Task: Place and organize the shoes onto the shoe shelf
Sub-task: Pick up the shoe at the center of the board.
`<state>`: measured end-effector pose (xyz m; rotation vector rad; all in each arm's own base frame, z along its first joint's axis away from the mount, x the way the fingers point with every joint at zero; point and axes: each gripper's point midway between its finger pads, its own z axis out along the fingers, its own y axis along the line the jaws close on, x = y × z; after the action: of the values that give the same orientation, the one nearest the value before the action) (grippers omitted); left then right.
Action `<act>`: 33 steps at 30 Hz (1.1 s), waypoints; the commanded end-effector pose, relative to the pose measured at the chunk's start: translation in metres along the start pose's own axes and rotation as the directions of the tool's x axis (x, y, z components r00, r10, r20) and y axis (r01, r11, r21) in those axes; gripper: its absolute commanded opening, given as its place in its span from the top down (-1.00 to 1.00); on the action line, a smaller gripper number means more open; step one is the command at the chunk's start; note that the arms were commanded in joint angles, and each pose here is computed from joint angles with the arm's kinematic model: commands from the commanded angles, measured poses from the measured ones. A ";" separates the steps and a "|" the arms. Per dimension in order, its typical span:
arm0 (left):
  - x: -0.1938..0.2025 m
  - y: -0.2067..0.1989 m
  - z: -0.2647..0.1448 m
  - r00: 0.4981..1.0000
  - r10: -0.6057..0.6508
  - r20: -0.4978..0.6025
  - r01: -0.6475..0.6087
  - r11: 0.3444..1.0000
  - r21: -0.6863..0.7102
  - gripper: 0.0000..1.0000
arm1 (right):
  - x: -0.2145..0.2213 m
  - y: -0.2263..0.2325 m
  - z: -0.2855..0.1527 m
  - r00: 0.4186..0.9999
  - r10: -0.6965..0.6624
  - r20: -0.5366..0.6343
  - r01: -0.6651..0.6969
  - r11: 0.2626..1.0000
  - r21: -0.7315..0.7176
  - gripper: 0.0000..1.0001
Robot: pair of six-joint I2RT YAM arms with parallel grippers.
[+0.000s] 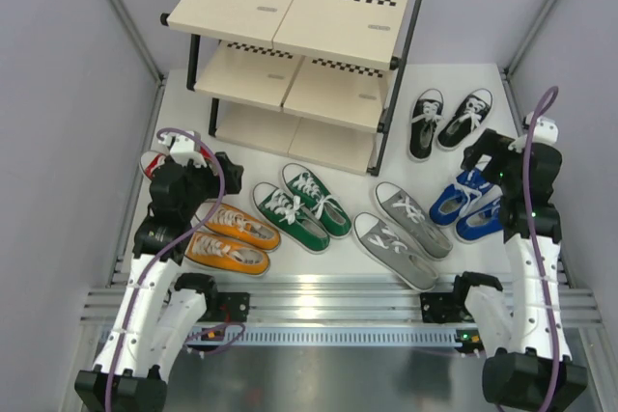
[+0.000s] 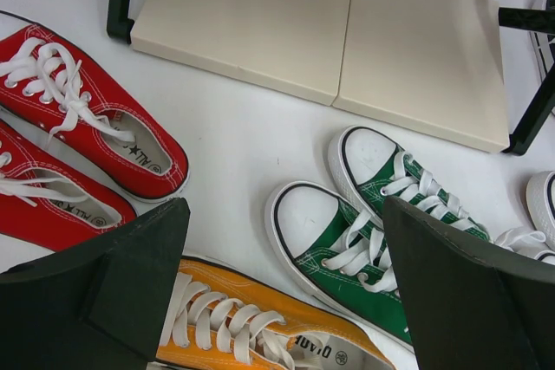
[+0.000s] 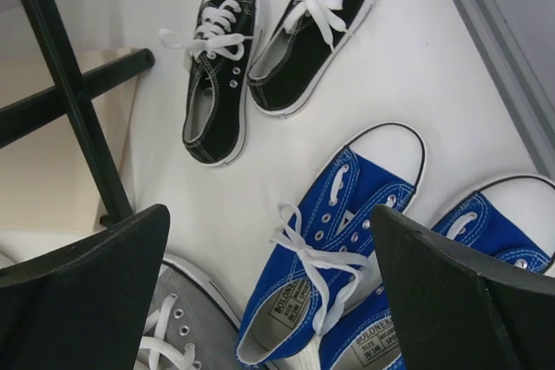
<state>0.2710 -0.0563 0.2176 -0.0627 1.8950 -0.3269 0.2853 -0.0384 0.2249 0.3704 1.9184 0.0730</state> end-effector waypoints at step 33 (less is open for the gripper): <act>0.000 0.071 0.062 0.874 -0.474 0.103 0.472 0.782 -0.407 -0.11 | 0.058 0.090 -0.060 0.783 -0.574 0.238 0.556 0.477 -0.681 -0.99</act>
<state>0.3110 -0.0041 0.1523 -0.7332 2.0552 -0.1407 0.2343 0.0668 0.2067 -0.7831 1.8269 0.3943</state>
